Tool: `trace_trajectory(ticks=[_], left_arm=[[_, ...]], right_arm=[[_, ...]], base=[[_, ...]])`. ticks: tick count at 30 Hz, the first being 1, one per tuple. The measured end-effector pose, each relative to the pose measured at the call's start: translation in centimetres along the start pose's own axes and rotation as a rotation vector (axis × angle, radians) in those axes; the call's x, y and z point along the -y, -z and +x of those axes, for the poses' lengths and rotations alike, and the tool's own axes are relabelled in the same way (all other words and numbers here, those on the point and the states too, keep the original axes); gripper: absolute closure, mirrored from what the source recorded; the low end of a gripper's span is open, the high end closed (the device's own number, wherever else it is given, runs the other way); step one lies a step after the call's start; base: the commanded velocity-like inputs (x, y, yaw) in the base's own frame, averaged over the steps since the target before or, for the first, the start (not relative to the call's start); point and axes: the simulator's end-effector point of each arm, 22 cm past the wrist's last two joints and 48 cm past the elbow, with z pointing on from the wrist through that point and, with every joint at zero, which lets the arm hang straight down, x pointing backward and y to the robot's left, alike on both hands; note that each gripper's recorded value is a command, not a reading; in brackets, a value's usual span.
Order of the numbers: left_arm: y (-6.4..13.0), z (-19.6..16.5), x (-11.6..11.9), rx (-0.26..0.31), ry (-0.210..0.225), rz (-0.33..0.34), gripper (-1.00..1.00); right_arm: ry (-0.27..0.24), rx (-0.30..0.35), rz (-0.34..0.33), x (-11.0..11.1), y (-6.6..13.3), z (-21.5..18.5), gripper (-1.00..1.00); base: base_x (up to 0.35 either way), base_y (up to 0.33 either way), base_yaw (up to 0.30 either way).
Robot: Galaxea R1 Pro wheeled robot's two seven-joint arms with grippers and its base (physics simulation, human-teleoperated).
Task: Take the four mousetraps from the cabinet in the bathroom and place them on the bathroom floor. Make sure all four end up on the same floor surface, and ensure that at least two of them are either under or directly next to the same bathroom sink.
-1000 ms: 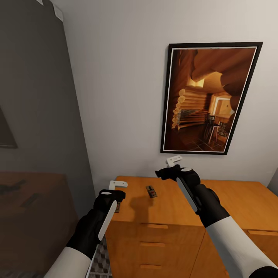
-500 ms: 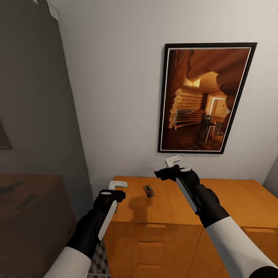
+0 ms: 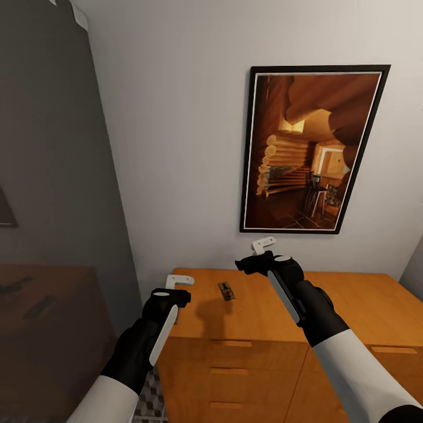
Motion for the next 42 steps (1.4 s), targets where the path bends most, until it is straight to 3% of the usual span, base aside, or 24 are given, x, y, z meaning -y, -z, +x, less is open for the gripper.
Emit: trace_trajectory(ticks=[19, 42], left_arm=[[0.0, 0.0, 0.0, 0.0, 0.0, 0.0, -1.0], [0.0, 0.0, -0.01, 0.0, 0.0, 0.0, -1.0]], right_arm=[[0.002, 0.0, 0.003, 0.07, 0.0, 0.0, -1.0], [0.002, 0.0, 0.002, 0.05, 0.0, 0.0, -1.0]], base=[[0.0, 0.0, 0.106], [0.0, 0.0, 0.019]])
